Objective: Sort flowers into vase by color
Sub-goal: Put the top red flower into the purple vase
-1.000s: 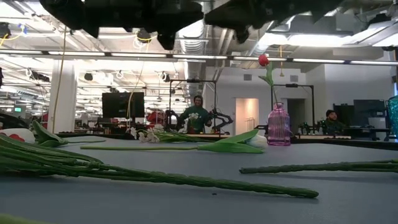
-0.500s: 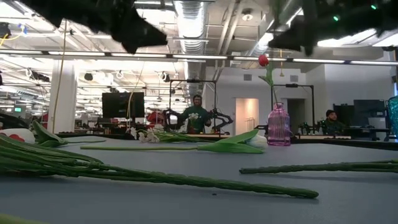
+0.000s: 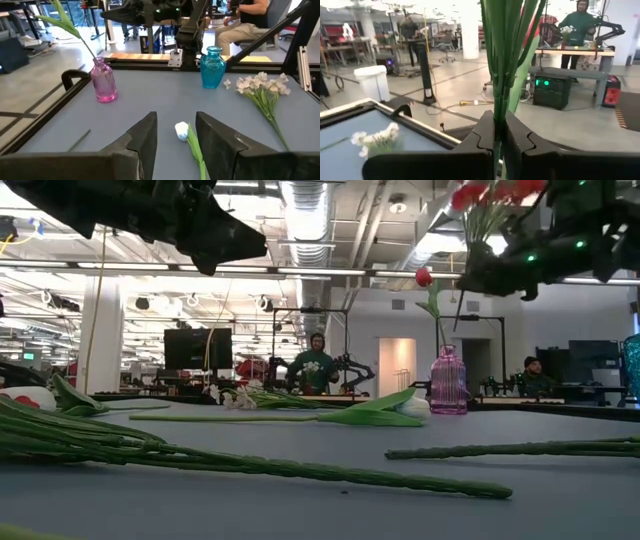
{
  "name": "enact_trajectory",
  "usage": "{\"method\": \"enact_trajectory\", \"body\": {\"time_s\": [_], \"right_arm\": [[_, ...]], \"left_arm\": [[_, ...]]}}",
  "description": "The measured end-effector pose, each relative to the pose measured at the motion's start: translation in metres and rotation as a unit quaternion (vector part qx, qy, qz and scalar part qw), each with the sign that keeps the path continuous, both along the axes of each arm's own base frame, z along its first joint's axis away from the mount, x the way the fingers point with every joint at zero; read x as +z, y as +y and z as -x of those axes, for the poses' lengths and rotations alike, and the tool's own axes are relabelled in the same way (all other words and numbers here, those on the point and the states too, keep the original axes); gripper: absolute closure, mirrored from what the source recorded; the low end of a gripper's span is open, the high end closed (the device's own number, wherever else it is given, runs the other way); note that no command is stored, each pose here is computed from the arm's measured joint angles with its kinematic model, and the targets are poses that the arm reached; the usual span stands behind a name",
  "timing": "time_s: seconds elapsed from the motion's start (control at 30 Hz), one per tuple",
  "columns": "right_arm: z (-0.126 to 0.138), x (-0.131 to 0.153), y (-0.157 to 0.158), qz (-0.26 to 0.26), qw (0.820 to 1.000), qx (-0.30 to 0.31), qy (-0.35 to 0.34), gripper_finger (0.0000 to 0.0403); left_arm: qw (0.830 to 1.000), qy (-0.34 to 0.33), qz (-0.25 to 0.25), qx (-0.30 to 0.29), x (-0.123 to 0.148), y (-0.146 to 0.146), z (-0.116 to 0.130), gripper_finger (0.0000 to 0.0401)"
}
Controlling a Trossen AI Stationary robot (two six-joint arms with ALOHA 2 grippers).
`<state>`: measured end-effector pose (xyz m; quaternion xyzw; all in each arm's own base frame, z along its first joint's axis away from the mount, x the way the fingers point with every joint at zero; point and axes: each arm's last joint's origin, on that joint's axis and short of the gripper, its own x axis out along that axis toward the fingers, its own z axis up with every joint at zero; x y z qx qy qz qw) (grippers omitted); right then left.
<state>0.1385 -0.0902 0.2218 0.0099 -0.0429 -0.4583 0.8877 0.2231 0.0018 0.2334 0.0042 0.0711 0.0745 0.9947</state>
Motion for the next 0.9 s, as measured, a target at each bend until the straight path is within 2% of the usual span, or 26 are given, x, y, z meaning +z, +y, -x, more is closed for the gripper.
{"method": "enact_trajectory", "body": {"time_s": [0.17, 0.57, 0.9], "right_arm": [[-0.003, -0.005, -0.015, -0.01, 1.0, 0.015, -0.018, 0.0366], [-0.013, -0.028, -0.026, -0.053, 0.998, 0.005, 0.035, 0.0365], [-0.018, -0.036, -0.027, -0.063, 0.997, 0.01, 0.051, 0.0328]], "left_arm": [[1.0, 0.001, 0.005, 0.0, 0.0, 0.0, 0.0, 0.0275], [1.0, 0.006, 0.004, 0.0, -0.001, 0.0, 0.0, 0.0275], [1.0, 0.007, 0.005, 0.0, -0.001, 0.0, 0.0, 0.0275]]}}
